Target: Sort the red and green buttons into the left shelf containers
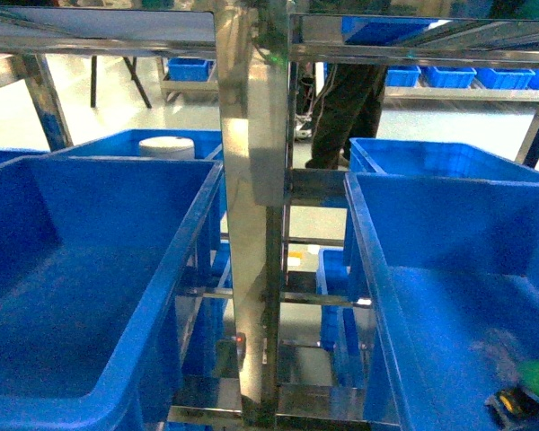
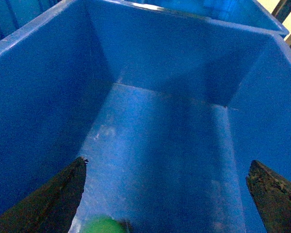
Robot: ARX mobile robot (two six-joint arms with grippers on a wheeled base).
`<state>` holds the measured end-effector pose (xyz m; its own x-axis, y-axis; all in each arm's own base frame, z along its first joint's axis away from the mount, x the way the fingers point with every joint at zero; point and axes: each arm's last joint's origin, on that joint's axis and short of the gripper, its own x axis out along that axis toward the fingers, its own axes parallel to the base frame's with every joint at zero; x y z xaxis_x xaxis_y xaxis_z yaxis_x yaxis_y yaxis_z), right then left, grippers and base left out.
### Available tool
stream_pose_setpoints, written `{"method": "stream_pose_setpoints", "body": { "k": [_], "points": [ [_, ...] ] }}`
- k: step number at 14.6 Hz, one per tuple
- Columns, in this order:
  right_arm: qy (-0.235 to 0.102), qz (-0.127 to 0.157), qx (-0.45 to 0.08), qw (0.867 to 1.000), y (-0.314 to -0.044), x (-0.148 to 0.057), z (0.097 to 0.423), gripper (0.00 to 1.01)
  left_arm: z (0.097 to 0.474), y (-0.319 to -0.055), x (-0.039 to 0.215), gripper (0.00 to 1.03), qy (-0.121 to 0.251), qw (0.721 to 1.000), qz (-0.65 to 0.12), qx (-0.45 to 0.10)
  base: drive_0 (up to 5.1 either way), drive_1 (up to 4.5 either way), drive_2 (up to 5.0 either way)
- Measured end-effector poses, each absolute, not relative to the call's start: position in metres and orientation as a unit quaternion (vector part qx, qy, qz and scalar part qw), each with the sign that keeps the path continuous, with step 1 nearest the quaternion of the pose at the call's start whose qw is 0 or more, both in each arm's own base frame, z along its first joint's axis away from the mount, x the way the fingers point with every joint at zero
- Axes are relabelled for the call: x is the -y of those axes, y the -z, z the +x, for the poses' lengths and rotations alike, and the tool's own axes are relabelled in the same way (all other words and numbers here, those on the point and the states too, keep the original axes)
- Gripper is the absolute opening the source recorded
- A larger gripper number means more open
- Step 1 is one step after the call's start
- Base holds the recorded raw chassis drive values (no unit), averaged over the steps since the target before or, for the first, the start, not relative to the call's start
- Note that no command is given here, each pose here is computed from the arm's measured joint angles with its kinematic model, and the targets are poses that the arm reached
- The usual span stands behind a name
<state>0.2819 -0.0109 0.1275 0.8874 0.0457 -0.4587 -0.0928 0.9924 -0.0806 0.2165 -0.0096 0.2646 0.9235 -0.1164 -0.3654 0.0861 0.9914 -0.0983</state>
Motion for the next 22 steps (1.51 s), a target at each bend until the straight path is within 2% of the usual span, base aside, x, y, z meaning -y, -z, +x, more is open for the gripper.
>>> {"method": "stream_pose_setpoints", "body": {
  "k": [6, 9, 11, 13, 15, 16, 19, 22],
  "points": [
    [-0.038, -0.040, -0.252, 0.966, -0.126, 0.012, 0.282, 0.98, 0.216, -0.265, 0.010, 0.24, 0.052, 0.980, -0.040, -0.188, 0.0, 0.00, 0.0],
    [-0.041, -0.041, -0.231, 0.971, -0.140, 0.011, 0.279, 0.98, 0.216, -0.265, 0.010, 0.24, 0.052, 0.980, -0.040, -0.188, 0.0, 0.00, 0.0],
    [-0.062, -0.046, -0.193, 0.978, -0.154, 0.002, 0.254, 0.98, 0.216, -0.265, 0.010, 0.24, 0.051, 0.980, -0.040, -0.189, 0.0, 0.00, 0.0],
    [-0.081, -0.050, -0.193, 0.977, -0.151, -0.006, 0.225, 0.98, 0.216, -0.265, 0.010, 0.24, 0.052, 0.980, -0.040, -0.189, 0.0, 0.00, 0.0],
    [-0.077, -0.061, -0.150, 0.984, -0.150, 0.001, 0.140, 0.98, 0.216, -0.265, 0.010, 0.24, 0.052, 0.980, -0.040, -0.189, 0.0, 0.00, 0.0],
    [-0.073, -0.082, -0.134, 0.985, -0.144, 0.003, 0.121, 0.98, 0.216, -0.265, 0.010, 0.24, 0.052, 0.980, -0.040, -0.188, 0.0, 0.00, 0.0],
    [-0.074, -0.086, -0.137, 0.984, -0.144, 0.003, 0.121, 0.98, 0.215, -0.262, 0.007, 0.24, 0.044, 0.977, -0.041, -0.203, 0.0, 0.00, 0.0],
    [-0.074, -0.086, -0.137, 0.984, -0.144, 0.003, 0.121, 0.98, 0.210, -0.237, 0.002, 0.24, 0.011, 0.964, -0.025, -0.264, 0.0, 0.00, 0.0]
  ]
}}
